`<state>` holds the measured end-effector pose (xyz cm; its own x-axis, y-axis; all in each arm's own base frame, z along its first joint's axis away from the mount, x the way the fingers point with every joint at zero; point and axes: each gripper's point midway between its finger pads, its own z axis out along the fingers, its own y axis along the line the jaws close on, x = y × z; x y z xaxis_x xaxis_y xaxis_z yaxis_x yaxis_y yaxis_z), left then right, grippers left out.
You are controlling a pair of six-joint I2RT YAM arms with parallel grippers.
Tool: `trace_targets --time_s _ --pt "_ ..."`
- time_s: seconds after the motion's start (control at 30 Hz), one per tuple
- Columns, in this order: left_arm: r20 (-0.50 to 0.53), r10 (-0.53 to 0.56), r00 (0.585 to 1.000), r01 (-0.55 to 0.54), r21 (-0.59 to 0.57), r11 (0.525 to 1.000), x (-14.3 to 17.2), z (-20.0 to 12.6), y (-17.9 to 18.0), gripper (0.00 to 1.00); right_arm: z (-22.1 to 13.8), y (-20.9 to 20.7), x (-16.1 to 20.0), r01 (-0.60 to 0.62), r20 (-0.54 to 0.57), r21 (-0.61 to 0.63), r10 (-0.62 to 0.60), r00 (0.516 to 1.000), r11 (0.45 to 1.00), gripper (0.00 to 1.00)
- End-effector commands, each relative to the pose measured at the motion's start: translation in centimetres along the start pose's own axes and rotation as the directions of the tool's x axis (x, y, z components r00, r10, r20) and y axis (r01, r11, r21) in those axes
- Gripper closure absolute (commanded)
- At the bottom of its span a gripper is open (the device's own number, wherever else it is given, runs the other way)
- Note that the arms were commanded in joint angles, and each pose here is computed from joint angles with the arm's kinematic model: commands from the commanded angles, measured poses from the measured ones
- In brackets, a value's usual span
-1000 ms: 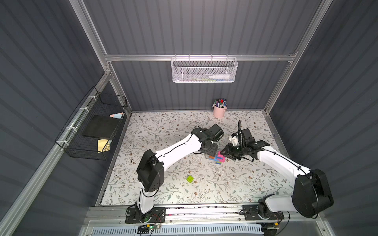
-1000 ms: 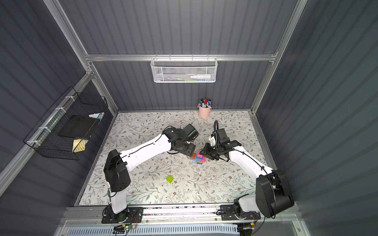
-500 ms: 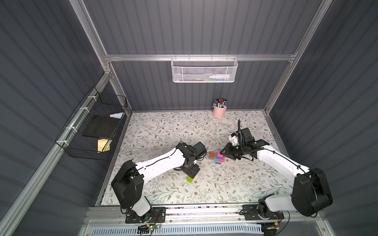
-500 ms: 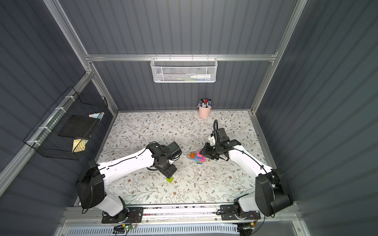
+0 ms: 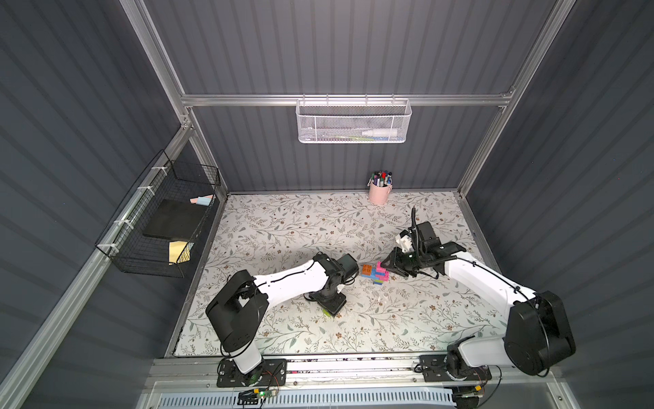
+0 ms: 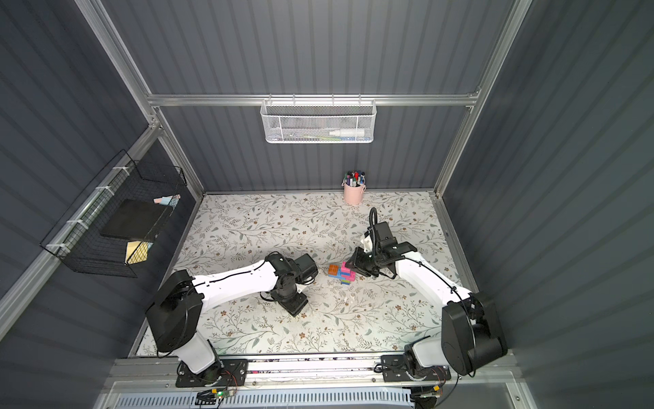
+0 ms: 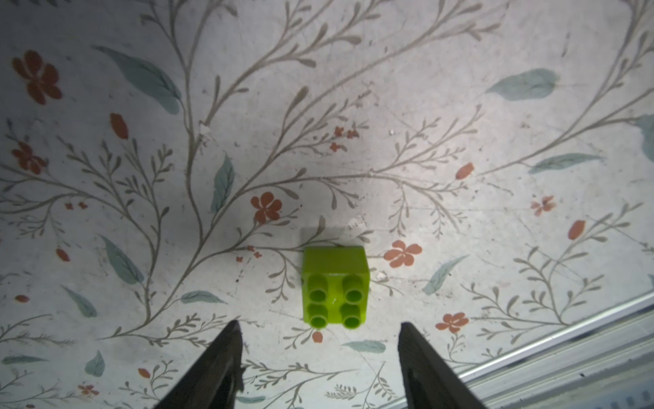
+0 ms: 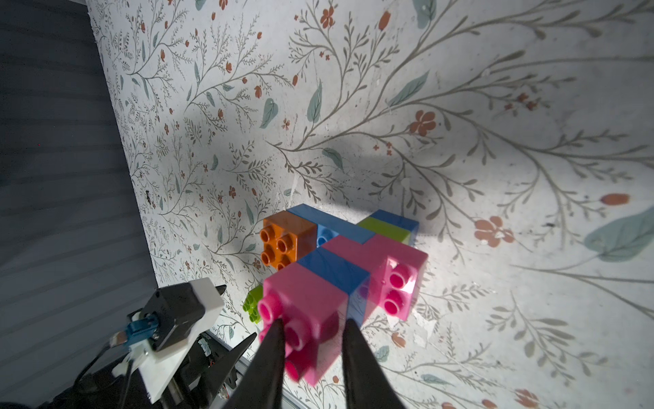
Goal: Assemble the number 4 with lego
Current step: Pick up the lego brick from the center of the board.
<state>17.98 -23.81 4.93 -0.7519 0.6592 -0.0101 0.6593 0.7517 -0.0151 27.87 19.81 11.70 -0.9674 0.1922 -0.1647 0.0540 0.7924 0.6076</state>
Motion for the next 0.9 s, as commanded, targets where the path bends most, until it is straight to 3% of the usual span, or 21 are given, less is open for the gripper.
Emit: trace_targets --time_s 0.0,0.4,0.87 --pt "-0.016 0.027 1.0 -0.027 -0.006 1.0 -0.1 0.8 -0.1 0.36 1.1 -4.6 2.8 -0.056 -0.088 0.177 0.073 0.993 0.983 0.71" --pt "-0.061 0.017 0.998 -0.017 0.001 1.0 0.7 2.0 -0.4 0.51 1.0 -4.5 2.6 -0.055 -0.083 0.175 0.07 0.994 0.983 0.7" --pt "-0.082 0.025 0.996 -0.026 -0.006 1.0 1.2 2.4 -0.8 0.58 0.9 -4.5 2.5 -0.051 -0.08 0.174 0.065 0.995 0.983 0.7"
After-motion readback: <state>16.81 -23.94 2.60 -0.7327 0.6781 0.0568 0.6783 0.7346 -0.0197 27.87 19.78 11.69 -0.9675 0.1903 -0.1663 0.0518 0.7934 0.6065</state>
